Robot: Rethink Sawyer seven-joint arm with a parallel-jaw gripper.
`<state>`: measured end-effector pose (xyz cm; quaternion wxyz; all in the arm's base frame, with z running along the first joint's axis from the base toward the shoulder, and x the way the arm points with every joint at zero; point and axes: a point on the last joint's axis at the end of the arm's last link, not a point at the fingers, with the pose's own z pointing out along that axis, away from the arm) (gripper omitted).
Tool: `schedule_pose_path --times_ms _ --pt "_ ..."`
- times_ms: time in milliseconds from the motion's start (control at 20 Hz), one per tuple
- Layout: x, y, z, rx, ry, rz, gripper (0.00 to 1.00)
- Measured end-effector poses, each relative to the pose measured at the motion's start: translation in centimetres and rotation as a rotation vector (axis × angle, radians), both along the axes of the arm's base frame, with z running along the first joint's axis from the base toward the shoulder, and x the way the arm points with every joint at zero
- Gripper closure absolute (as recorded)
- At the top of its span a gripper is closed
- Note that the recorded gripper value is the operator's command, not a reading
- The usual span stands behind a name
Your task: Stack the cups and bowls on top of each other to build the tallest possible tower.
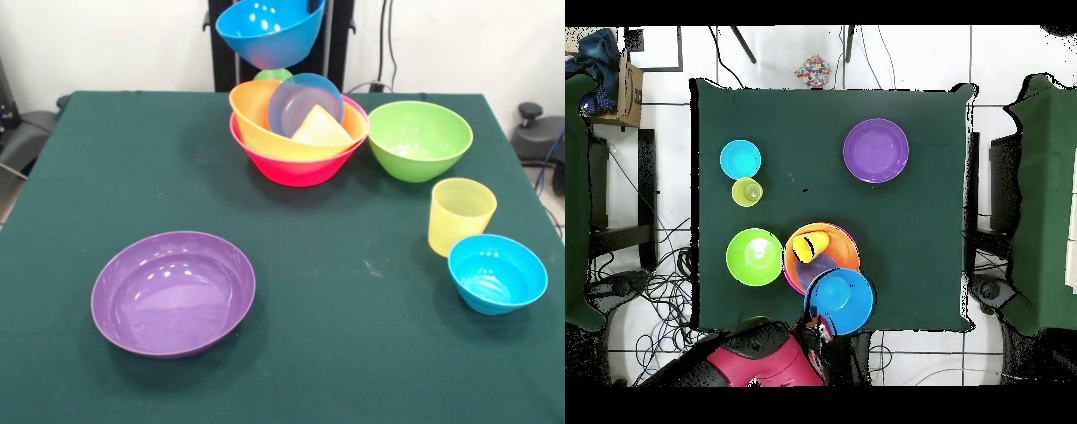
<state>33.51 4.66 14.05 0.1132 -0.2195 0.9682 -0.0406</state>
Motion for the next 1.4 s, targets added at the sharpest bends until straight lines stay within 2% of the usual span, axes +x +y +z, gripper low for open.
schedule_pose_path --times_ms 300,350,1100,1300,1400 --pt "0.5 0.2 -0.1 0.000 -0.004 0.011 1.00" --pt "0.8 0.2 -0.1 -0.001 -0.011 0.012 0.00" --pt "1.1 0.2 0.0 -0.005 -0.015 0.016 0.00" --pt "1.1 -0.2 0.3 -0.017 -0.003 0.032 0.00" --pt "1.3 -1.2 1.3 -0.031 0.017 0.052 0.00"
